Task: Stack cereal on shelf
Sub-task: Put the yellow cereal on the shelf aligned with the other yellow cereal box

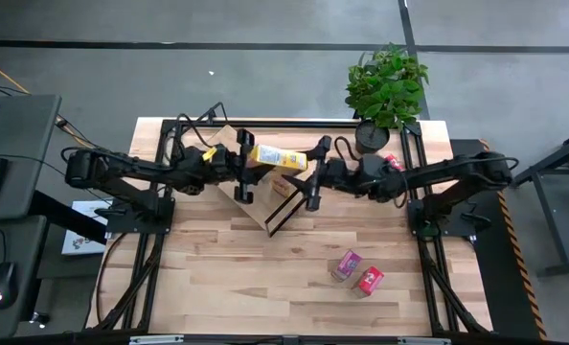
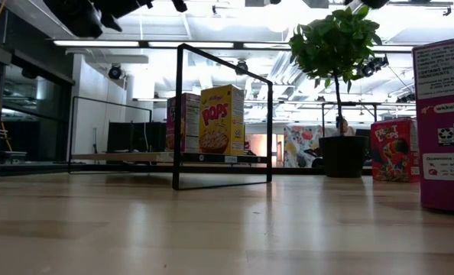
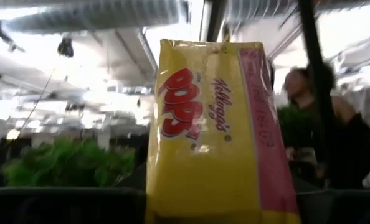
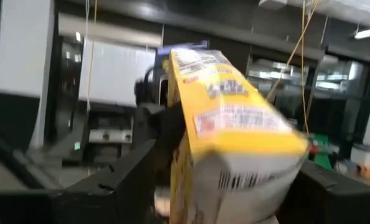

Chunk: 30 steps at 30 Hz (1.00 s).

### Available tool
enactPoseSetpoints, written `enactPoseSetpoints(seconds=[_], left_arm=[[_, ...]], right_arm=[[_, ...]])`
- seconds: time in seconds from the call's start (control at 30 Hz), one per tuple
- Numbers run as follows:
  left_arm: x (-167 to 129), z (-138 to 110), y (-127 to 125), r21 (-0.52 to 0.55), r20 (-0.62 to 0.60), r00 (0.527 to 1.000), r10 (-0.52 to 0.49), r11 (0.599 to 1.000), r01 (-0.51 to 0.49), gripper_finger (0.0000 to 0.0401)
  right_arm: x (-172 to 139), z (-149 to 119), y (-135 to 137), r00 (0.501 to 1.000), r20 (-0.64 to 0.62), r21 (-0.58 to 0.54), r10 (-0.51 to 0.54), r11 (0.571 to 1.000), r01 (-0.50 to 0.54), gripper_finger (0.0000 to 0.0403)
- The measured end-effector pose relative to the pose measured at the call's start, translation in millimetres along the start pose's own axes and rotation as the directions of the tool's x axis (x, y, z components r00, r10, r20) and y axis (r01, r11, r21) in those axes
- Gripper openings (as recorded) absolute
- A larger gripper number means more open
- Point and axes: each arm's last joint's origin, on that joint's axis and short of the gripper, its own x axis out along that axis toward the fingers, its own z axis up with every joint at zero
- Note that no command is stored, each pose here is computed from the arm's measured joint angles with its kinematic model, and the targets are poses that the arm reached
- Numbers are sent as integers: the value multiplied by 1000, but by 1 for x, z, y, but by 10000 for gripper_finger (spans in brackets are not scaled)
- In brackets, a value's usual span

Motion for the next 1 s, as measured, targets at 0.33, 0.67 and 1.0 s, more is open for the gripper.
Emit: enactPoseSetpoints(seconds=[0.33,0.67,1.0], left_arm=[[-23,25,1,64,-328,945,13,998,9,96],[-75,37,-8,-12,-689,721,-78,995,96,113],[-68,-18,-9,-135,-819,526,-228,968,210,113]], right_arm=[[-42,34,-14,973,-226,-27,51,998,-59,264],[-63,40,-20,937,-347,-35,38,998,-54,264],[-66,32,-19,917,-395,-15,46,998,-57,264]])
